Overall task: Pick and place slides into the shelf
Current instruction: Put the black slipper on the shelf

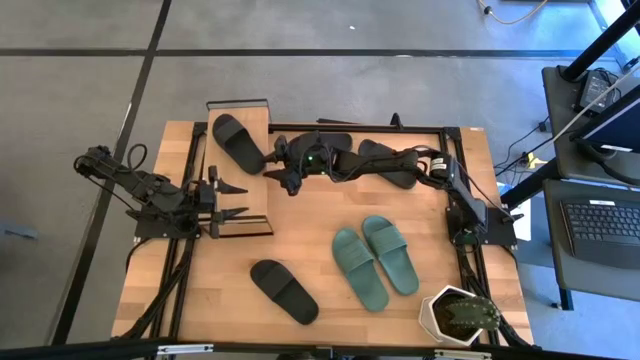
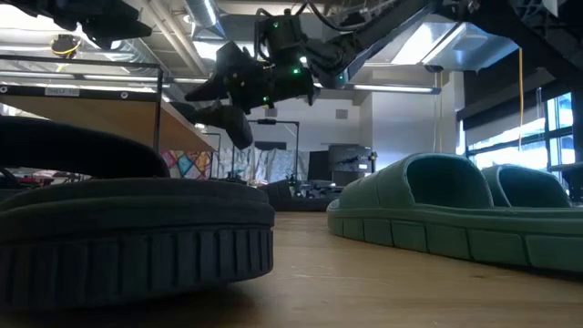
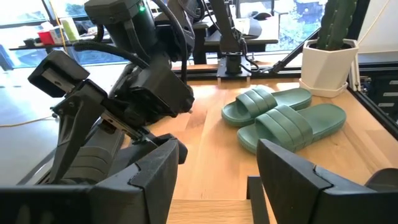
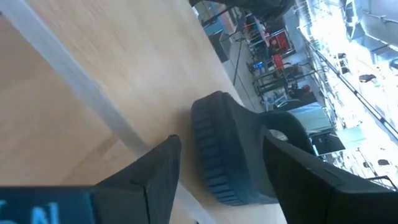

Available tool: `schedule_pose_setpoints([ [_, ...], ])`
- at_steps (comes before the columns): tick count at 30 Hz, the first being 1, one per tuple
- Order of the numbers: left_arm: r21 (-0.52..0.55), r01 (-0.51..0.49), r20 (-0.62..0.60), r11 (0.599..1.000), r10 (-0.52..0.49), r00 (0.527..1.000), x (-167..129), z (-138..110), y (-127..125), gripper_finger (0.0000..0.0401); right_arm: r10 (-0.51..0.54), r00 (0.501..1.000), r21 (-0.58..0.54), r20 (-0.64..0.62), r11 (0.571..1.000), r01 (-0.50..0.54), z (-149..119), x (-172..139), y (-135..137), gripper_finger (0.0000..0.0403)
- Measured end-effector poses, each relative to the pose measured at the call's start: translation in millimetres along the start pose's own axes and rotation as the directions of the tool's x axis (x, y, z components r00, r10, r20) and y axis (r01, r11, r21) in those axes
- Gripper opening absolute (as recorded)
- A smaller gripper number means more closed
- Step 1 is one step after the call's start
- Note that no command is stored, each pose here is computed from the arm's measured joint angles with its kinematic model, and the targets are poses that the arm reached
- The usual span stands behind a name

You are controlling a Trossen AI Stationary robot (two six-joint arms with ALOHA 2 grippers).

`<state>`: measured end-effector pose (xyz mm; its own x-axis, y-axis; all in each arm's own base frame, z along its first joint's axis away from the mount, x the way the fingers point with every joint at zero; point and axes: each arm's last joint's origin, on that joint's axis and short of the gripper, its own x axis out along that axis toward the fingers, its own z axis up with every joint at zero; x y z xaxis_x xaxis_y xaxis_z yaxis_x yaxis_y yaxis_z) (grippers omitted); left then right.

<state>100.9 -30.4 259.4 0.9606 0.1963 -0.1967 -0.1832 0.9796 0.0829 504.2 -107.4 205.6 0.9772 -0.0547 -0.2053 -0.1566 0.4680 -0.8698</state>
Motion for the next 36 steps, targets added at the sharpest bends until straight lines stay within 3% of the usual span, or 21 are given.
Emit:
schedule_pose_setpoints([
  [9, 0.0, 0.0, 0.0, 1.0, 0.0, 1.0, 0, 0, 0, 0.0208, -0.012, 1.0, 0.0, 0.002, 1.0, 0.012, -1, 0, -2, 0.0226],
  [22, 0.036, 0.0, 0.0, 0.999, 0.0, 1.0, 0, 0, 0, 0.0208, -0.008, 1.0, -0.008, 0.029, 1.0, 0.008, -4, -1, -4, 0.018],
  [36, 0.036, 0.0, 0.0, 0.999, 0.0, 1.0, 0, 0, 0, 0.0208, 0.018, 0.999, -0.044, 0.052, 0.999, -0.015, -10, -2, -5, 0.0179],
])
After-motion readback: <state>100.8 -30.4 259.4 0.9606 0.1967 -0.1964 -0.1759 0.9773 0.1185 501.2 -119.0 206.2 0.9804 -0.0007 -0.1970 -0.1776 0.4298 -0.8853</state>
